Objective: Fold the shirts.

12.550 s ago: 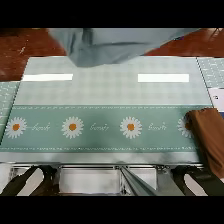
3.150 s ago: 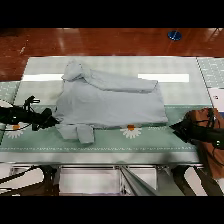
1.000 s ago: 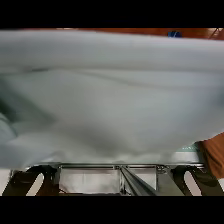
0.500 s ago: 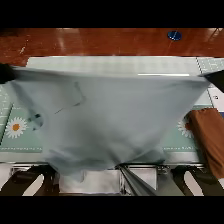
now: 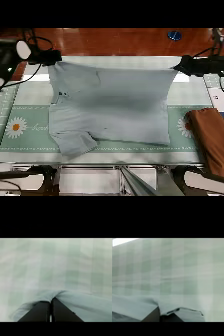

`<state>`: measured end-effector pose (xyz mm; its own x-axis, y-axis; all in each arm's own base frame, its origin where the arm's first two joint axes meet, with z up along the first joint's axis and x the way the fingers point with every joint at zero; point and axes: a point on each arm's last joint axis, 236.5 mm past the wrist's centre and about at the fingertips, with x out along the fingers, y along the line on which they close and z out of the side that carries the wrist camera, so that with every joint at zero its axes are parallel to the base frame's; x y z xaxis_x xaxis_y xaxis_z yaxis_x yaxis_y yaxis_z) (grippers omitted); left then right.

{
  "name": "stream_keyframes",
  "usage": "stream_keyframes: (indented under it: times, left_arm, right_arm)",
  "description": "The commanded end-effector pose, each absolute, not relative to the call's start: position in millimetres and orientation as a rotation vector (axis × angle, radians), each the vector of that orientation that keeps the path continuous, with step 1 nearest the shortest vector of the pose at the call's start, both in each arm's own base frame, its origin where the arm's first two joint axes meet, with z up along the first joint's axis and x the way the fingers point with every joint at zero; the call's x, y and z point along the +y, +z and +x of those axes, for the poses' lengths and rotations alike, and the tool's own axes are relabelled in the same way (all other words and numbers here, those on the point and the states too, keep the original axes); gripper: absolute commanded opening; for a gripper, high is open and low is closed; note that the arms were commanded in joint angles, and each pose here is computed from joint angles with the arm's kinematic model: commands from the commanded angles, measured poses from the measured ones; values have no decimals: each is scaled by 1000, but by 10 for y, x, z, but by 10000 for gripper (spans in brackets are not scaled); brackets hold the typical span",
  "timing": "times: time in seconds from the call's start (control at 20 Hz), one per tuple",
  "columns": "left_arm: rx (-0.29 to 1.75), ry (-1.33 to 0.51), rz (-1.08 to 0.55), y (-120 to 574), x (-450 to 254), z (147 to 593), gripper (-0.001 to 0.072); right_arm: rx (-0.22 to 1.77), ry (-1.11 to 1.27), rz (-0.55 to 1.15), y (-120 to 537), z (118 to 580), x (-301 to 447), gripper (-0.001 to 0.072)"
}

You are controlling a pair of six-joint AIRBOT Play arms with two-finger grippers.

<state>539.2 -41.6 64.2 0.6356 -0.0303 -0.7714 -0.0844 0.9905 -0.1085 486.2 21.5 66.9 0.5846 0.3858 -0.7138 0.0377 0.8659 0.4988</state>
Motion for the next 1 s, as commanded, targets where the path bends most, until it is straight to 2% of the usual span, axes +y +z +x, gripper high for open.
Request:
stream_keyframes:
  times: [0.0,0.1,0.2,0.3,0.6,0.95]
  left_arm:
    - [932,1,-240,294,-589,5807,22]
    - [951,-23,-302,223,-692,5832,22]
    - [998,-46,-287,190,-707,5730,21]
    - [1094,-88,-187,129,-593,5498,21]
    - [1477,-126,-133,-181,-123,4579,21]
    - [1724,-216,-207,-819,-323,3868,21]
  right_arm:
    - [977,209,640,191,5356,234,24]
    - [978,253,712,170,5442,361,24]
    - [1006,289,685,154,5368,431,24]
    - [1079,361,630,167,5138,473,24]
    - [1444,304,400,-181,4274,76,24]
    - [1561,262,517,-761,3884,210,24]
